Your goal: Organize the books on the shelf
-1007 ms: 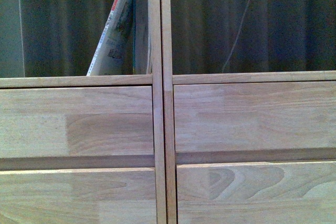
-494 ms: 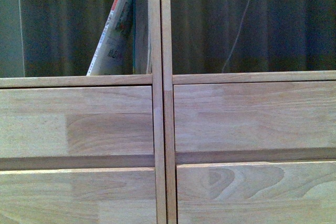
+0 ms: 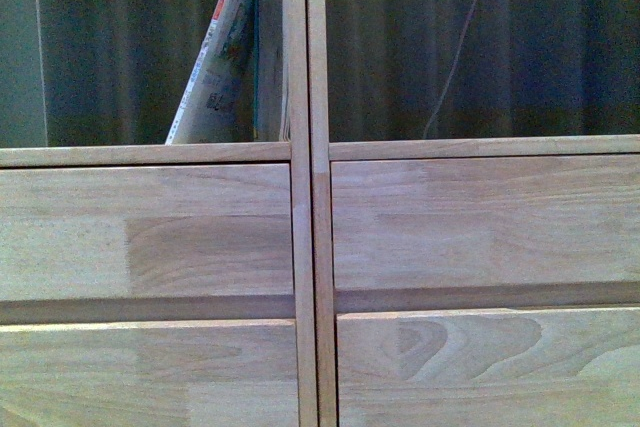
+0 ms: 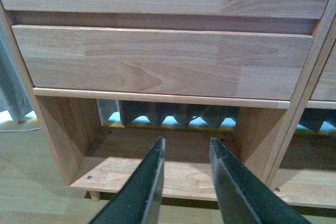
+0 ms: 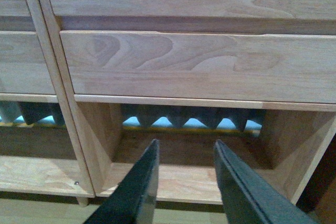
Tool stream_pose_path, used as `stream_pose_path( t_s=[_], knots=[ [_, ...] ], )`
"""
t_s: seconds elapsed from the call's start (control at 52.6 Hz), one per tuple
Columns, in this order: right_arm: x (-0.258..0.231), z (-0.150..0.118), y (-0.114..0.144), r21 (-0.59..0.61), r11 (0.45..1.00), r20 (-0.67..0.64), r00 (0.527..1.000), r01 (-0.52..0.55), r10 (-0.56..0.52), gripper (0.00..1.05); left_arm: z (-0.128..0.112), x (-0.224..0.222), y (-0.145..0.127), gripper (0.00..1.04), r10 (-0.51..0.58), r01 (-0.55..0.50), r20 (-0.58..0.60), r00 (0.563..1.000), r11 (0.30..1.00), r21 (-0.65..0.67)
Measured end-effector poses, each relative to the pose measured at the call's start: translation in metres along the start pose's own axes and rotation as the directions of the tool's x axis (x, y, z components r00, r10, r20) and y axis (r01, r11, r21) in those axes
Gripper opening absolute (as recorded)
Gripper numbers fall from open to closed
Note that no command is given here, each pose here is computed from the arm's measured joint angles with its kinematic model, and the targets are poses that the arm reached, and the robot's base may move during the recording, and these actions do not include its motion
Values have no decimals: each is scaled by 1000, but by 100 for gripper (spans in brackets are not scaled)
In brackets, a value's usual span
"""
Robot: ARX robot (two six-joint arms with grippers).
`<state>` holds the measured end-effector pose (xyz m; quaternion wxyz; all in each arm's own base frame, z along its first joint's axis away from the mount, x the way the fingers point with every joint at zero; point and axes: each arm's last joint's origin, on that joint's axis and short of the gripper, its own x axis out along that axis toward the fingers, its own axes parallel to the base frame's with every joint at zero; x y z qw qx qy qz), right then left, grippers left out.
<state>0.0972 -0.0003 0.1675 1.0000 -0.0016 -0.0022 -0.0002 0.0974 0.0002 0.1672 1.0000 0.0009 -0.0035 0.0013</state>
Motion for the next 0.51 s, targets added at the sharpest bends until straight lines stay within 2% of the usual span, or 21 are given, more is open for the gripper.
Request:
stream_pose_path(
  t_s=[0.209,0.285,0.323,0.513],
  knots=[
    [0,0,0,0,1000,0,1000,0,0,85,0,0,0,86,0,0,0,1000,1000,0],
    [0,0,0,0,1000,0,1000,0,0,96,0,0,0,98,0,0,0,1000,1000,0],
    [0,0,0,1,1000,0,1000,0,0,99,0,0,0,99,0,0,0,1000,1000,0],
    [0,0,0,2,1000,0,1000,0,0,98,0,0,0,97,0,0,0,1000,1000,0]
  ],
)
